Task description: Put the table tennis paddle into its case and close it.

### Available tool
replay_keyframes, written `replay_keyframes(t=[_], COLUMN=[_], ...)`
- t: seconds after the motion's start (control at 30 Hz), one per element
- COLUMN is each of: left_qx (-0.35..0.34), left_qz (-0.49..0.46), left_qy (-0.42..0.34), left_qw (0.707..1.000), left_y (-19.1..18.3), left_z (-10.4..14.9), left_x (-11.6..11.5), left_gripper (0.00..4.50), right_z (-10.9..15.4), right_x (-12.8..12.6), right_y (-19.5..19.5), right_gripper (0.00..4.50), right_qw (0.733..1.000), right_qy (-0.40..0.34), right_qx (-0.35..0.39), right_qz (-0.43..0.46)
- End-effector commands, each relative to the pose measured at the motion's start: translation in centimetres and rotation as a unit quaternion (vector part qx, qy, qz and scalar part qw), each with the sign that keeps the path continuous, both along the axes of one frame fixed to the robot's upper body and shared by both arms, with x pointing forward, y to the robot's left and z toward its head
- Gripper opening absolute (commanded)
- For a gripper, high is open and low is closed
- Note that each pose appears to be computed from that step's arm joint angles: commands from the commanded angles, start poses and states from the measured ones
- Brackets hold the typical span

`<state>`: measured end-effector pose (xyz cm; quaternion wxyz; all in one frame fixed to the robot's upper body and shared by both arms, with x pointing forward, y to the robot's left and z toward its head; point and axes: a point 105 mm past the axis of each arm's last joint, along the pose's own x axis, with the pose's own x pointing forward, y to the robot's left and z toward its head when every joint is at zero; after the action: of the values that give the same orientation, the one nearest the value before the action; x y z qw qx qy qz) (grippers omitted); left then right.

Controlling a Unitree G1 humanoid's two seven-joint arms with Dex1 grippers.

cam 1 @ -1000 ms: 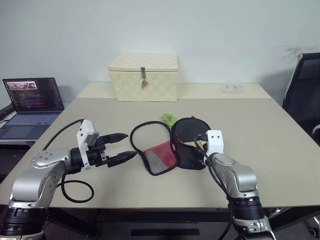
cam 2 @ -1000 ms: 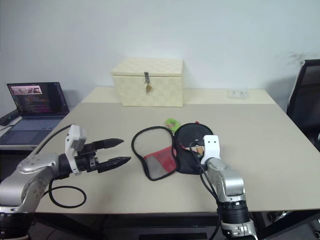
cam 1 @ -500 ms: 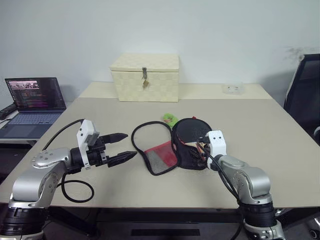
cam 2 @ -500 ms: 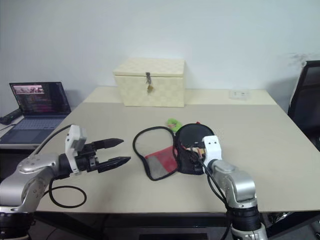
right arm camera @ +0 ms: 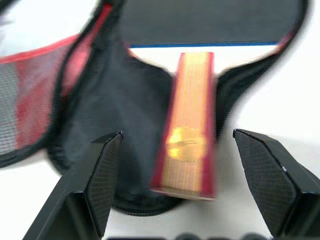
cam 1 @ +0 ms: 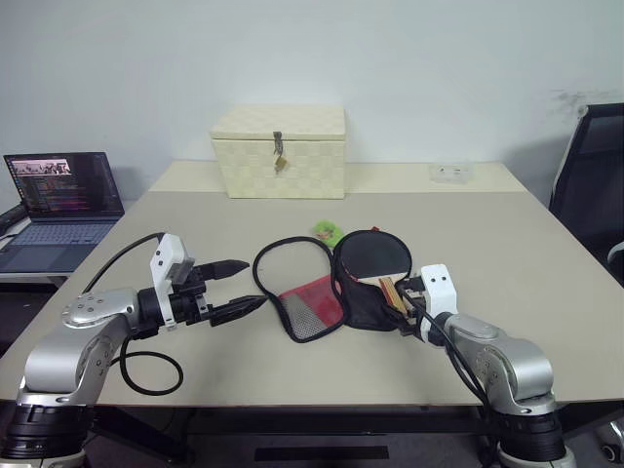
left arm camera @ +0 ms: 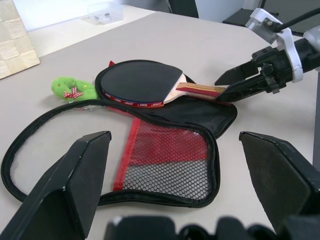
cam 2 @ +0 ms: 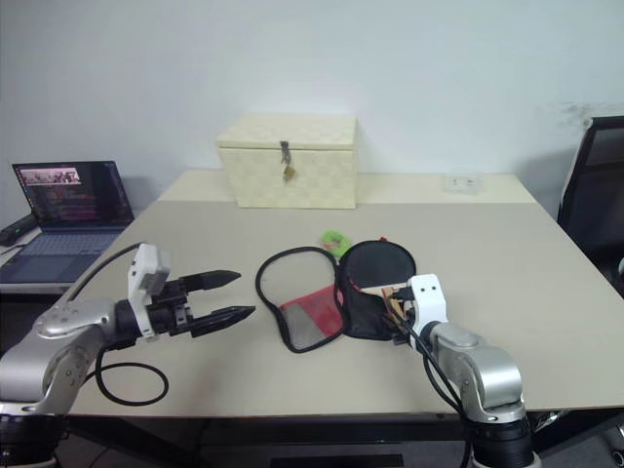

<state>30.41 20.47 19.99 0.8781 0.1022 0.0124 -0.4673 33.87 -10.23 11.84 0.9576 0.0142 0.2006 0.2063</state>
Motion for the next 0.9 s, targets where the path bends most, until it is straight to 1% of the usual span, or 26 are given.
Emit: replay_keyframes(t=[0.03, 0.23, 0.4, 0.5, 0.6, 0.67, 0.7, 0.8, 0.87, 0.9], left_qx=[0.008, 0.010, 0.010, 0.011, 0.019, 0.039, 0.049, 0.080, 0.094, 0.088], left_qz=[-0.003, 0.001, 0.009, 0.035, 0.065, 0.097, 0.108, 0.142, 0.155, 0.164], left_qy=[-0.026, -0.025, -0.025, -0.017, -0.008, -0.002, -0.002, -0.002, 0.002, 0.010], left_qw=[1.000, 1.000, 1.000, 0.999, 0.998, 0.995, 0.993, 0.987, 0.983, 0.982], left_y=[0.2, 0.6, 0.8, 1.5, 2.1, 3.2, 3.6, 4.8, 5.3, 5.2], left_z=[0.9, 0.7, 0.5, -0.1, -0.8, -1.8, -2.1, -3.4, -4.2, -4.9], left_x=[-0.2, -0.3, -0.2, 0.3, 1.1, 2.0, 2.3, 3.3, 3.8, 4.5], left_gripper=[4.50, 4.50, 4.50, 4.50, 4.50, 4.50, 4.50, 3.88, 3.19, 2.83], right_z=[0.7, 0.8, 1.4, 3.3, 5.9, 8.0, 8.6, 9.5, 9.7, 9.7], right_x=[-0.8, -0.9, -0.5, -0.4, -1.1, -2.2, -2.5, -3.4, -3.6, -3.6], right_y=[2.0, 3.1, 2.4, 1.3, 0.6, -0.1, -0.3, -1.0, -1.3, -1.4], right_gripper=[3.86, 3.86, 3.86, 3.86, 3.86, 3.86, 3.86, 3.89, 3.89, 3.89], right_qw=[0.999, 0.999, 0.998, 0.996, 0.986, 0.974, 0.970, 0.963, 0.961, 0.961], right_qy=[-0.015, -0.017, -0.029, -0.061, -0.093, -0.113, -0.118, -0.122, -0.124, -0.125], right_qx=[0.012, 0.016, 0.008, 0.010, 0.013, 0.010, 0.008, 0.003, -0.003, -0.006], right_qz=[0.033, 0.049, 0.046, 0.069, 0.137, 0.194, 0.212, 0.240, 0.248, 0.248])
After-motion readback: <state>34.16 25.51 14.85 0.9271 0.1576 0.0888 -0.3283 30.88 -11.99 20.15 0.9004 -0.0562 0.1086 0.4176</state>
